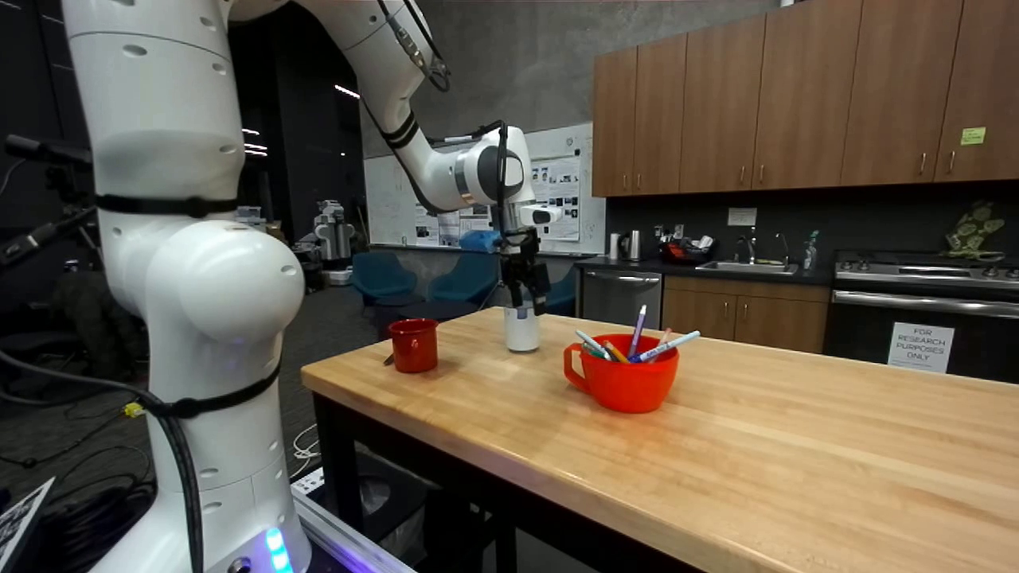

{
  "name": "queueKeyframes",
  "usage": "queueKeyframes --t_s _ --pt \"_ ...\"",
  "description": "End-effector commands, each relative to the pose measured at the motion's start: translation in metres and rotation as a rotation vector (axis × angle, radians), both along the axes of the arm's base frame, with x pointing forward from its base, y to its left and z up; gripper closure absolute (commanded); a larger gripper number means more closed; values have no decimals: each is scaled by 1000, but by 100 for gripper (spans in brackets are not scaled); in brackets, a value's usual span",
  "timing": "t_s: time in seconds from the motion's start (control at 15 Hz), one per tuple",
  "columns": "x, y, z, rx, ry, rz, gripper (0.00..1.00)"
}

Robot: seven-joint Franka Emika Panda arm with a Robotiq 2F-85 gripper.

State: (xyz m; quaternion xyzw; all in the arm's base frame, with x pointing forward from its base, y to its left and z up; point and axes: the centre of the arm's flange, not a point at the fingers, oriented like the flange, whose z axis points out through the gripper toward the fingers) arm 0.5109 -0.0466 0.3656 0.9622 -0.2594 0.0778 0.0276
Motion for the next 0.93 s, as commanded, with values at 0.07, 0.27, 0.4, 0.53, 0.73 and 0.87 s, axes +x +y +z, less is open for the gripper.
queueKeyframes --t_s 0.07,0.27,0.4,0.53,0.73,0.87 --pt "-35 -12 29 -8 -39 -25 0" --pt "-51 -32 38 -6 -73 -76 0" --pt "-61 -48 42 12 -90 -101 0" --pt "-72 -66 44 19 -106 -141 0" --pt "-83 -93 42 13 -126 -201 0" --pt "-86 -105 41 21 -148 -228 0"
